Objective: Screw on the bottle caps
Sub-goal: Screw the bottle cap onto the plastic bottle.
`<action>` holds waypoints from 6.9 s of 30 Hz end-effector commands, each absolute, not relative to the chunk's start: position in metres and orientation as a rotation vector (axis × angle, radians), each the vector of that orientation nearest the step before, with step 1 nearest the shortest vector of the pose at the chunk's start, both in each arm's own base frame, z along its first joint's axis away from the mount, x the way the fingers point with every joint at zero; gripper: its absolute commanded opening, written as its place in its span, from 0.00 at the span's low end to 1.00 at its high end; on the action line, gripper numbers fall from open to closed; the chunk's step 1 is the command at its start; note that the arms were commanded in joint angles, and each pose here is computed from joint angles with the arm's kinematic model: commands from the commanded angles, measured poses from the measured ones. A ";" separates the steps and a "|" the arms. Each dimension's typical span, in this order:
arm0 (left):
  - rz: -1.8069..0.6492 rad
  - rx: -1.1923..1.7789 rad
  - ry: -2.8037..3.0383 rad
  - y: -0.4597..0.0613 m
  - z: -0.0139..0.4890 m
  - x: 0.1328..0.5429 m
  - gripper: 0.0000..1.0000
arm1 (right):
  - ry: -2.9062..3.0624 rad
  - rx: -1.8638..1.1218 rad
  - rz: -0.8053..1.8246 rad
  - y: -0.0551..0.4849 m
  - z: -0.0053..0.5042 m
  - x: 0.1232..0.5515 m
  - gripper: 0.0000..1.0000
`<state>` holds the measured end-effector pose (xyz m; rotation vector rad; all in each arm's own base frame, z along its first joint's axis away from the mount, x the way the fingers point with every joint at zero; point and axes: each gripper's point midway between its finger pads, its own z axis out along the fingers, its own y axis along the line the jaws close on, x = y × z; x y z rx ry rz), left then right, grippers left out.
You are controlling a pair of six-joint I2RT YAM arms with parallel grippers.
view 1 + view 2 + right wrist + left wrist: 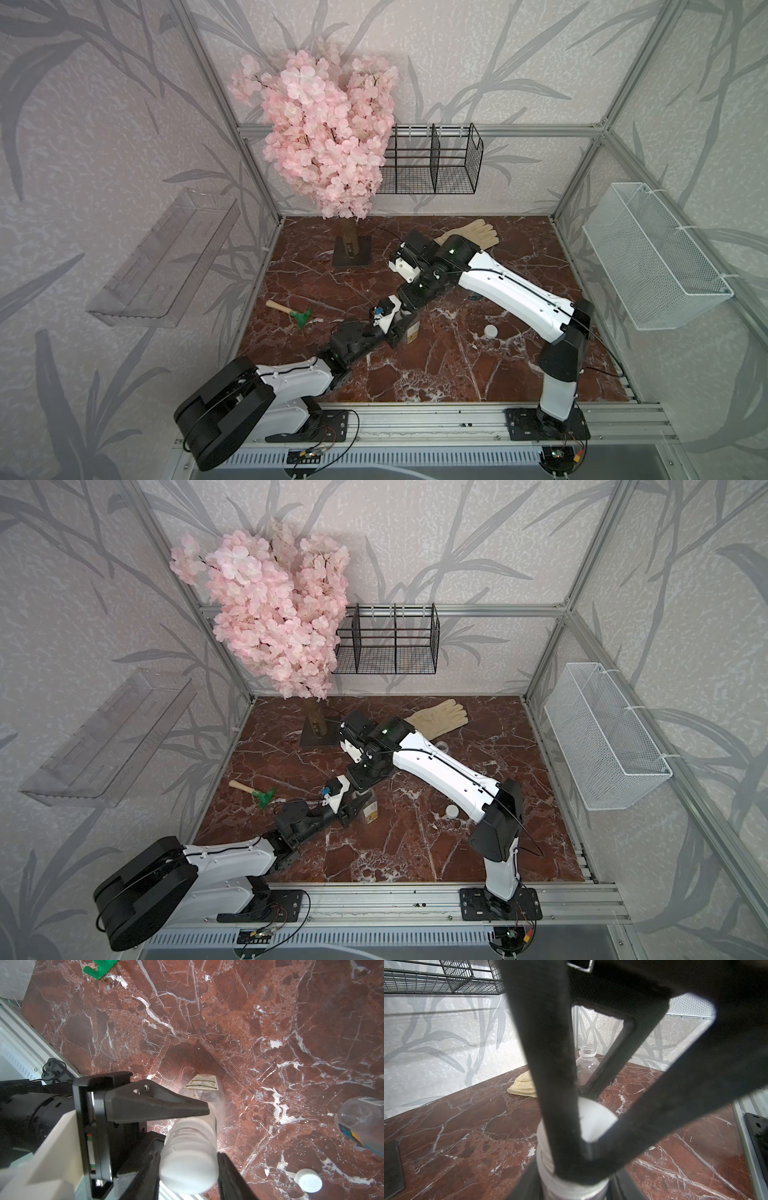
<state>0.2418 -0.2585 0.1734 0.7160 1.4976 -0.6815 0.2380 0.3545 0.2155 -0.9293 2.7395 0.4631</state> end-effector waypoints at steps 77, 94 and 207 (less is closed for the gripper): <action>-0.693 0.784 1.583 -0.265 0.148 0.237 0.36 | 2.719 -0.728 0.483 0.313 0.244 0.260 0.74; -0.691 0.786 1.585 -0.265 0.147 0.238 0.35 | 2.800 -0.736 0.456 0.315 0.211 0.256 0.74; -0.692 0.790 1.591 -0.266 0.145 0.238 0.35 | 2.683 -0.785 0.741 0.340 0.242 0.227 0.71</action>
